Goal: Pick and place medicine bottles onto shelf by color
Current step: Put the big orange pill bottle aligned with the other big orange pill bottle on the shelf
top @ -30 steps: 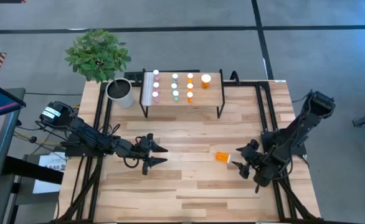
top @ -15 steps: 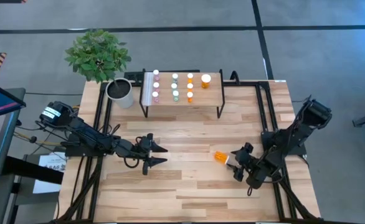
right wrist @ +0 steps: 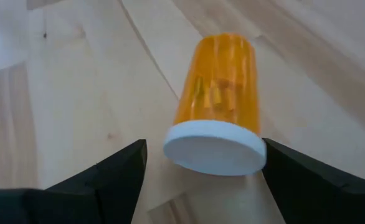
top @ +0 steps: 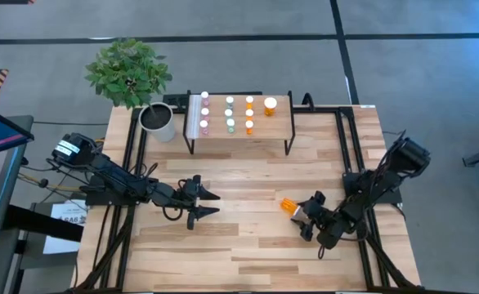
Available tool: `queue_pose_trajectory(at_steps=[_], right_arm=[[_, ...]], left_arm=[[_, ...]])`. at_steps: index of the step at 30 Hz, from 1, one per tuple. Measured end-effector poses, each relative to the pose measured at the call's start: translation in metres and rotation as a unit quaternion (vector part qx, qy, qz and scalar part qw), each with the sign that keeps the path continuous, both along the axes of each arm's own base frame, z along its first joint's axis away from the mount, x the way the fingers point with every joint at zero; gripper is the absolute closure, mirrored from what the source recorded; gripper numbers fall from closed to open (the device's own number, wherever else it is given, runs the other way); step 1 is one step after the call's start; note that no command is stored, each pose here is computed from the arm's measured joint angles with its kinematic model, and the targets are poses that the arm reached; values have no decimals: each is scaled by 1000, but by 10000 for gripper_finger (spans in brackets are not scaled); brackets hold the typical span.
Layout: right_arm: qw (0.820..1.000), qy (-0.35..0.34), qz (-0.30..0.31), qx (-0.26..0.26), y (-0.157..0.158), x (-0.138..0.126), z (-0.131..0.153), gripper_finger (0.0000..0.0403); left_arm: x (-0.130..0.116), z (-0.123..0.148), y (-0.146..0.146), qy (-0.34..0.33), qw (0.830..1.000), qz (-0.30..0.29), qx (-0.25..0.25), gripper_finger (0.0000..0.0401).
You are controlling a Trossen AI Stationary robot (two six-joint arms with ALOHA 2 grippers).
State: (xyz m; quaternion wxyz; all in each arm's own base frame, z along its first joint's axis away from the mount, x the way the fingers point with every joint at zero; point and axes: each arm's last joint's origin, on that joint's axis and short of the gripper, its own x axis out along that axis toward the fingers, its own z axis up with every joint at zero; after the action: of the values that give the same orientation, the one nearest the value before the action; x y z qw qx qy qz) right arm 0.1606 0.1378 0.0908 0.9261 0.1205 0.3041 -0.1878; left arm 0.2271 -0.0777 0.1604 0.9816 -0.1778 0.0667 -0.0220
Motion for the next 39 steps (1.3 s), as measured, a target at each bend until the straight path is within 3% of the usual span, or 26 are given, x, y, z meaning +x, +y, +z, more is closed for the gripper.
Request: queue_pose_trajectory(at_steps=[10, 25, 30, 35, 39], right_arm=[[1000, -11, -24, 15, 0, 1, -4, 91], [1000, -20, -18, 5, 6, 6, 2, 196], [1000, -21, -9, 0, 10, 11, 7, 185], [1000, -12, -14, -12, 11, 15, 26, 173], [999, -6, -26, -19, 6, 21, 59, 182]], left_arm=[[0, 0, 0, 0, 1000, 0, 0, 198], [0, 0, 0, 0, 1000, 0, -1, 198], [0, 0, 0, 0, 1000, 0, -1, 198], [0, 0, 0, 0, 1000, 0, -1, 198], [0, 0, 0, -1, 1000, 0, -2, 198]])
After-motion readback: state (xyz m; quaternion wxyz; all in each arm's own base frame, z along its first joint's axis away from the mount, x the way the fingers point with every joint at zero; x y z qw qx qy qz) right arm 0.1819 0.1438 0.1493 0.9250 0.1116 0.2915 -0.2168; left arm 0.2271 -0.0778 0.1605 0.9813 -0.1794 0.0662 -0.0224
